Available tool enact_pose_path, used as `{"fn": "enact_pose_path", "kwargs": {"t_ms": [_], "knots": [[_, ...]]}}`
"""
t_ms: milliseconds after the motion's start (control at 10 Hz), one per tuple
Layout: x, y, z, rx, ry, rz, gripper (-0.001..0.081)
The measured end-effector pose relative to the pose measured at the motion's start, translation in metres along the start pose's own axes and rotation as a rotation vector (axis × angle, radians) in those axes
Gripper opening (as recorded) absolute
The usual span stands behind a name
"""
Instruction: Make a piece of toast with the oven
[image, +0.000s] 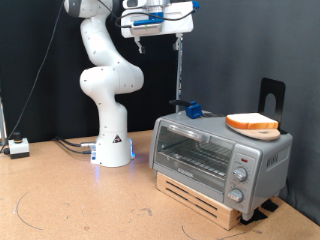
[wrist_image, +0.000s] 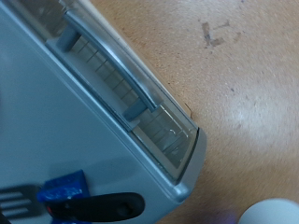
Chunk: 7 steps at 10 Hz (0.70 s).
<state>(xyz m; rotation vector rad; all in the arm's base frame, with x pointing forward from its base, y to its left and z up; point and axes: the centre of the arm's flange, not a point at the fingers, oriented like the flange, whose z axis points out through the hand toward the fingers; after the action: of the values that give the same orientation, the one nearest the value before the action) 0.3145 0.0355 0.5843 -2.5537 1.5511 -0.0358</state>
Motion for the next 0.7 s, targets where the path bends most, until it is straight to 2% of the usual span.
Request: {"fn": "enact_pose_path", "kwargs": {"t_ms": [100, 200, 300, 500, 600, 700], "knots": [[0.003, -0.003, 0.012, 0.004, -0.018, -0.105, 0.0809], [0.003, -0.003, 0.011, 0.007, -0.019, -0.075, 0.0809], [0.0, -0.002, 0.009, 0.036, -0.077, -0.145, 0.0809], [0.007, 0.001, 0.013, 0.061, -0.17, -0.372, 0.0809], [0.015, -0.001, 0.023, 0.043, -0.181, -0.485, 0.0809], [0.02, -0.012, 0.034, 0.009, -0.194, -0.575, 0.0809]]}}
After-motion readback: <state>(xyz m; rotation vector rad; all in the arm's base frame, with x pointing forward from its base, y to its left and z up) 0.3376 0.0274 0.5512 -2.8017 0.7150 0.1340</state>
